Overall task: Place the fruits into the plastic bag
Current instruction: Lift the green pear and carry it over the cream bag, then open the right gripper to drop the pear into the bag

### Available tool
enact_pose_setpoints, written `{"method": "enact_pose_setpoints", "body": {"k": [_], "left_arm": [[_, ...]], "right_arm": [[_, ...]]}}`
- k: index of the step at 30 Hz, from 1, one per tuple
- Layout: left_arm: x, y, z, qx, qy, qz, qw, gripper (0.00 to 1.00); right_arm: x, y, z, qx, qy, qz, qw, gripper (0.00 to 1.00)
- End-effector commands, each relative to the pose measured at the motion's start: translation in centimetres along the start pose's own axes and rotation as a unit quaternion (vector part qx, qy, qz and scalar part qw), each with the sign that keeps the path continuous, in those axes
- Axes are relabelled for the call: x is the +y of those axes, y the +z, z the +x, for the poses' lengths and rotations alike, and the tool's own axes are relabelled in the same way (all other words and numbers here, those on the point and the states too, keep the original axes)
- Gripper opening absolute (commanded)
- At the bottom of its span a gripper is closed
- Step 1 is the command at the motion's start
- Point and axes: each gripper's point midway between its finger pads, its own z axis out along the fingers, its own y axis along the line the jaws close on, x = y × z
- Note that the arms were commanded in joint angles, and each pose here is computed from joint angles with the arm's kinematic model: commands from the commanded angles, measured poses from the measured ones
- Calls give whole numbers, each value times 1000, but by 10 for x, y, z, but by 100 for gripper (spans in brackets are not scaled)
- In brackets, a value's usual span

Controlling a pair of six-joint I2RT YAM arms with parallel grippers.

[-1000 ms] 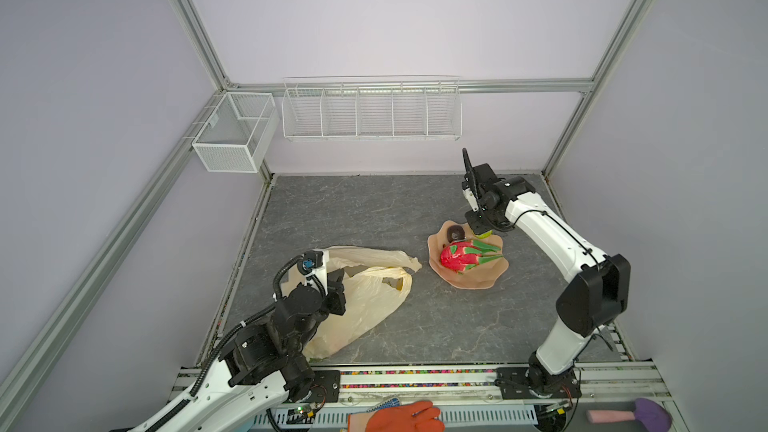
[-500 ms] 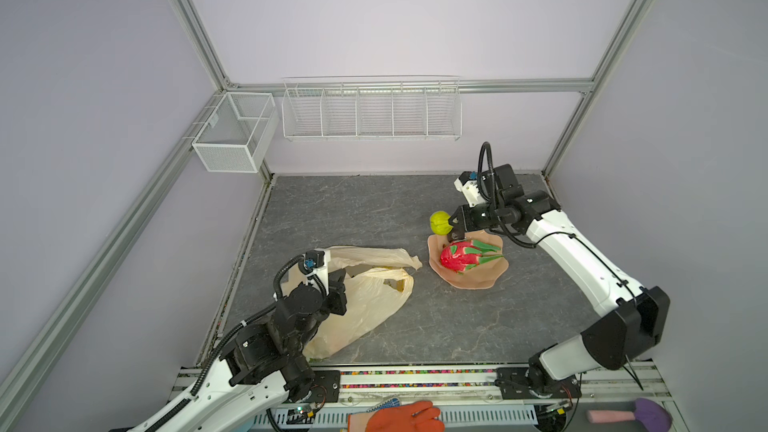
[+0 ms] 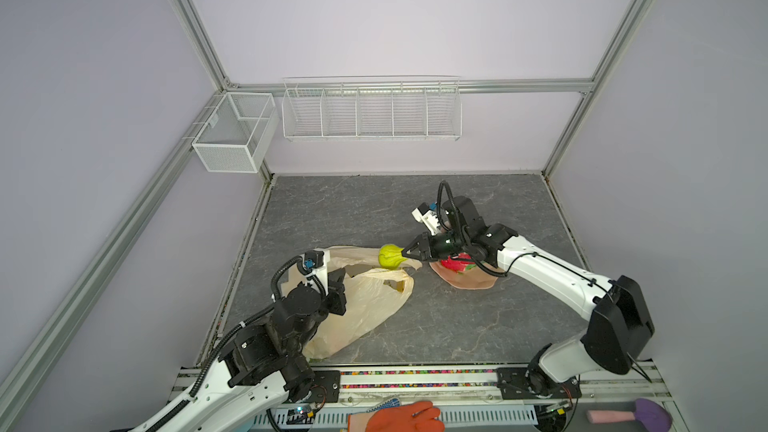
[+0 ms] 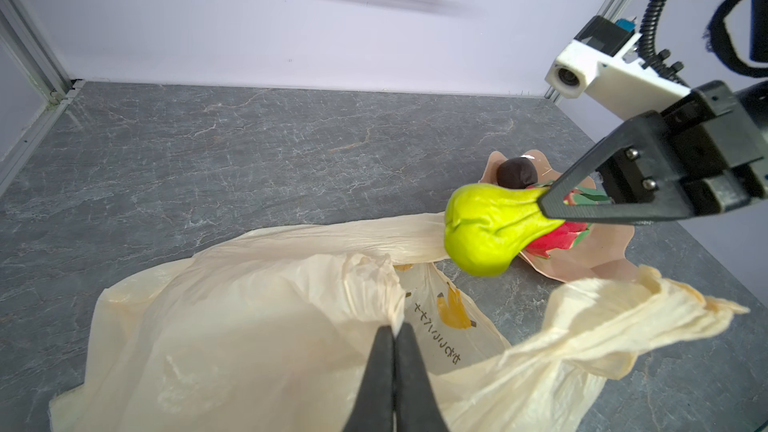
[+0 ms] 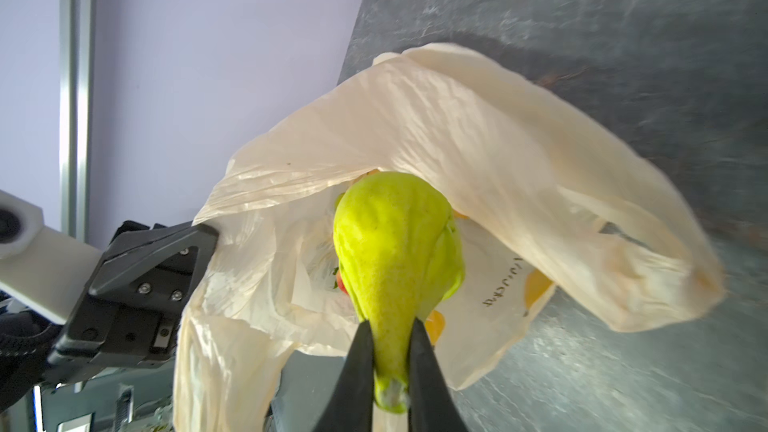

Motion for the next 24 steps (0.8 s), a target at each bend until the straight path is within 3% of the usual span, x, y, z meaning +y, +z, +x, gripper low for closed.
{"method": "enact_pose_setpoints", "body": {"k": [1, 17, 22, 24], "left_arm": [[-3, -7, -21, -30, -5, 7, 1000, 0], [-10, -8, -32, -47, -5, 20, 999, 0], [-8, -9, -33, -49, -4, 16, 999, 0], [-7, -9, -33, -49, -3, 12, 999, 0]], "right_arm": [[18, 19, 7, 17, 11, -44, 999, 7], [46, 112, 45, 140, 49, -133, 980, 11], [59, 126, 57, 168, 55, -149, 973, 30], [60, 123, 57, 164, 58, -146, 974, 47]]}}
